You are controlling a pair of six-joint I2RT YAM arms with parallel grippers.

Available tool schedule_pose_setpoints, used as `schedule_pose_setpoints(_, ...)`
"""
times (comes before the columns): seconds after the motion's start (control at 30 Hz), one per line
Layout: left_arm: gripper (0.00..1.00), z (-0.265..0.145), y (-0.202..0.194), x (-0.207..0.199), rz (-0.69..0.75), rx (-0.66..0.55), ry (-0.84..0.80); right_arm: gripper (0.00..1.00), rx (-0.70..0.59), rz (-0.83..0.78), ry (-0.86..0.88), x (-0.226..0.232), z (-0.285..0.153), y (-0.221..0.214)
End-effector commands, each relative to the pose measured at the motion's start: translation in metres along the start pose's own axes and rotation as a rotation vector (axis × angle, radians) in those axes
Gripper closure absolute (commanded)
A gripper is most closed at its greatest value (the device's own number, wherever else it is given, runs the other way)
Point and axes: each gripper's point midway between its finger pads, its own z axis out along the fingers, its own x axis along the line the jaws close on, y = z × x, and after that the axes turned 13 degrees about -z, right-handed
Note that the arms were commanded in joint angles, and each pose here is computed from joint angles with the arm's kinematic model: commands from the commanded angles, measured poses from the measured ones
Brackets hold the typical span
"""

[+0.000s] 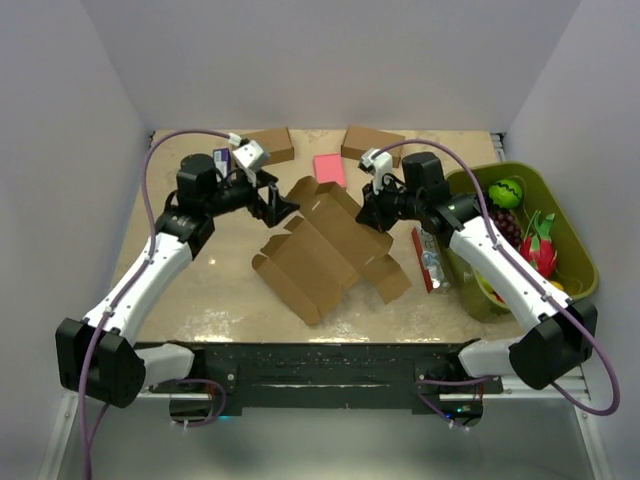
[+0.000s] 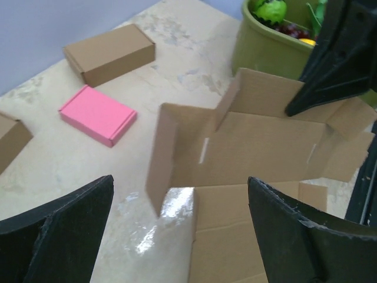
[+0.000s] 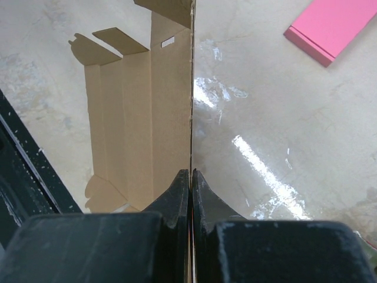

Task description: Fold the paper box

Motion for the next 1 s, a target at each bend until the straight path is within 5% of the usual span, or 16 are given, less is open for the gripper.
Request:
schedule_pose_setpoints(0.0, 0.00, 0.011, -0.009, -0.006, 0.077, 0.015, 0.026, 1.00, -0.036, -0.021, 0.056, 0.013, -0.004, 0.016)
schedule_pose_setpoints(0.4, 0.02, 0.019, -0.022, 0.014, 0.076, 0.037, 0.138, 1.00, -0.021, -0.026, 0.104, 0.024, 0.002, 0.010)
schedule_pose_setpoints(0.63, 0.25, 0.023, -0.026, 0.011, 0.069, 0.054, 0.112, 1.00, -0.023, -0.036, 0.111, 0.026, 0.000, 0.009)
schedule_pose_setpoints(0.87, 0.31, 0.030, -0.035, 0.013, 0.033, 0.083, 0.096, 1.00, -0.031, -0.043, 0.121, 0.029, -0.003, 0.011)
schedule_pose_setpoints(0.97, 0.48, 0.032, -0.038, 0.012, 0.029, 0.091, 0.087, 1.00, -0.031, -0.046, 0.113, 0.028, -0.004, 0.011)
